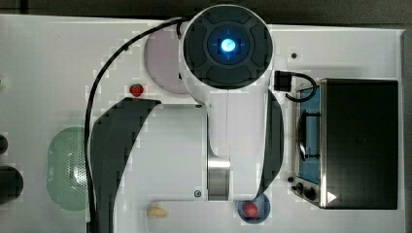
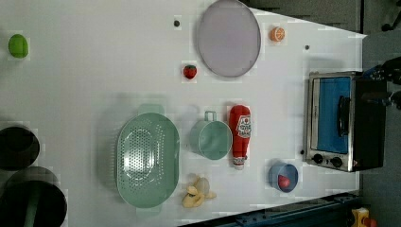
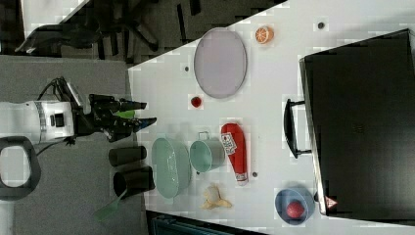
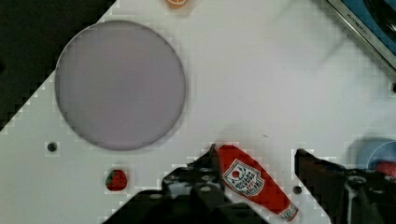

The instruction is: Flap open oven.

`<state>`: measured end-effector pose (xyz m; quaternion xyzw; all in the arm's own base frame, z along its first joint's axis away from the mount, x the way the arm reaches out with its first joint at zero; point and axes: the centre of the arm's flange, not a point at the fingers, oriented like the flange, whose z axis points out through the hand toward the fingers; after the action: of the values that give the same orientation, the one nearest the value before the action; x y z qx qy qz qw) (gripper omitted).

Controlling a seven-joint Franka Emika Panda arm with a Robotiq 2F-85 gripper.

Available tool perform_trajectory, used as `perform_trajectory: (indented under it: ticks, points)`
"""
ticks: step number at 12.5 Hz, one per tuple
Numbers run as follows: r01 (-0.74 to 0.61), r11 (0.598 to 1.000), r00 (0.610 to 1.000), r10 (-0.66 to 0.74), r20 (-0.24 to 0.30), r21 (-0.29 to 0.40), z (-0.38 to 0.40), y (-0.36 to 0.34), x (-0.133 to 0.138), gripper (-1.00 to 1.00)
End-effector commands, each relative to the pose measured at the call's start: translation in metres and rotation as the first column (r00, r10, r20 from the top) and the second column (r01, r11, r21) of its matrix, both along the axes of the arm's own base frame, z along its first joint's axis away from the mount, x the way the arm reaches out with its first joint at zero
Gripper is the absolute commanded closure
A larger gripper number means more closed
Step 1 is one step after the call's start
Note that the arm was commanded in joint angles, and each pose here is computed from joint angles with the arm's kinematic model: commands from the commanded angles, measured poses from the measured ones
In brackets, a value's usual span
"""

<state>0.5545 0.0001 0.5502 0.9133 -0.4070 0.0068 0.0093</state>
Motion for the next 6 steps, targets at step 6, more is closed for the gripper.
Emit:
perform_trajectory:
  ticks: [6]
  points:
    - [0.138, 0.989, 0.99, -0.137, -0.022, 0.049, 0.0508, -0.0341, -0.1197, -0.89]
